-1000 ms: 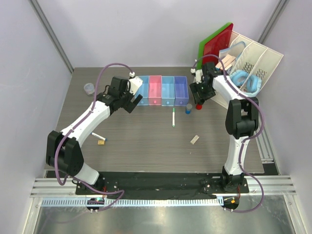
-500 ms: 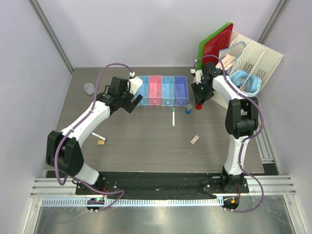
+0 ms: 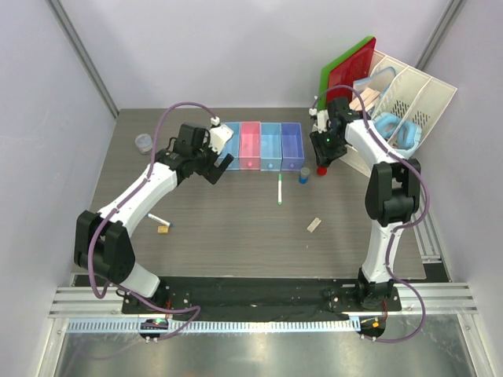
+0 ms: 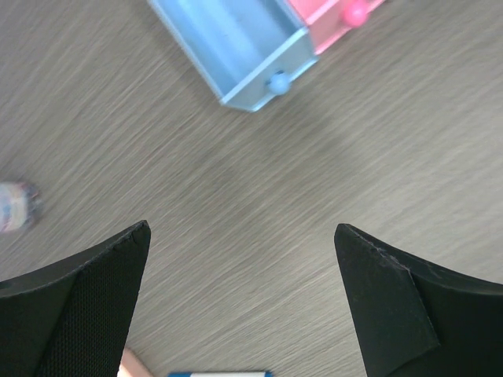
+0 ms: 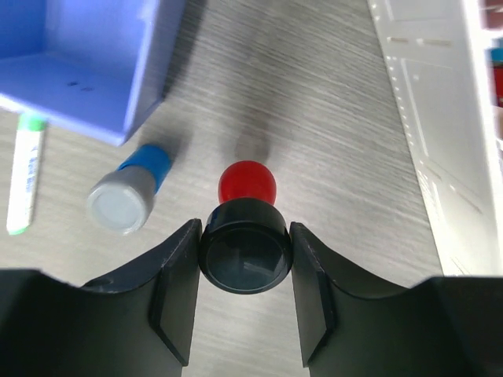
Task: Sort the stationery into containers
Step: Pick up the stationery from the center of the board.
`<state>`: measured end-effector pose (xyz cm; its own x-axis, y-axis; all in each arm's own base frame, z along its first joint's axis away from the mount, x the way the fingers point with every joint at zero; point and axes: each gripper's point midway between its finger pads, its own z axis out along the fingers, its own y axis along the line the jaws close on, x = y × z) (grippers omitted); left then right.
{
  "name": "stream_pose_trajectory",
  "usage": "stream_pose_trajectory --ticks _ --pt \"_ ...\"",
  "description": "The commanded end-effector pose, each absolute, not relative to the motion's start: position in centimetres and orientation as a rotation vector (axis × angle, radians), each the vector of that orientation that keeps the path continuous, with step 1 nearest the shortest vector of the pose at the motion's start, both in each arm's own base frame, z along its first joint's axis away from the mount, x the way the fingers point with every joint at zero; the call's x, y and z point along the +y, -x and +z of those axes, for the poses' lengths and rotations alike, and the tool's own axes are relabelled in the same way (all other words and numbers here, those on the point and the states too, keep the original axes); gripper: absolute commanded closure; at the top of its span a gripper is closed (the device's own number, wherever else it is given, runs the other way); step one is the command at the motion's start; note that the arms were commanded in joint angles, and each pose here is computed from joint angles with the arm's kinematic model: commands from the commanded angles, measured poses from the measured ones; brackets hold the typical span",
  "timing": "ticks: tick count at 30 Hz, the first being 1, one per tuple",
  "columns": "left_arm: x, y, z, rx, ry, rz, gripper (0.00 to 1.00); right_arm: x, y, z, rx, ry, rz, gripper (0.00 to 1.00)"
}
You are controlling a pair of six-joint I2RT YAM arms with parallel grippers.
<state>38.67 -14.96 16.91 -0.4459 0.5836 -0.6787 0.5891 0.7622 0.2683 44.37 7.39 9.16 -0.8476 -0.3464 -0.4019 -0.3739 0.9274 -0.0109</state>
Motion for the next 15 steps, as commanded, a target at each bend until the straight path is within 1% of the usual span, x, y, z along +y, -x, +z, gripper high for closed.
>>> stream_pose_trajectory --ticks 1,2,7,10,11,15 --pt "-18.2 -37.4 17.1 2.114 -0.914 -0.256 0.0 8.0 -44.2 18.0 2.502 0.485 0.145 0.88" --pt "-19.1 -36.9 17.1 2.104 -0.929 -0.324 0.0 8.0 -43.8 19.3 2.478 0.485 0.146 0.88" --pt "-21.5 -35.4 18.4 2.01 -0.982 -0.506 0.0 8.7 -42.2 23.1 2.398 0.49 0.2 0.88" --pt "-23.1 -34.0 19.3 1.942 -1.031 -0.641 0.0 10.2 -41.1 25.3 2.34 0.502 0.317 0.89" --pt "-23.4 -33.8 19.8 1.905 -1.041 -0.661 0.0 10.8 -40.7 25.8 2.329 0.505 0.358 0.89" --pt "-24.8 -32.3 21.1 1.798 -1.078 -0.78 0.0 15.2 -38.1 28.1 2.237 0.579 0.715 0.9"
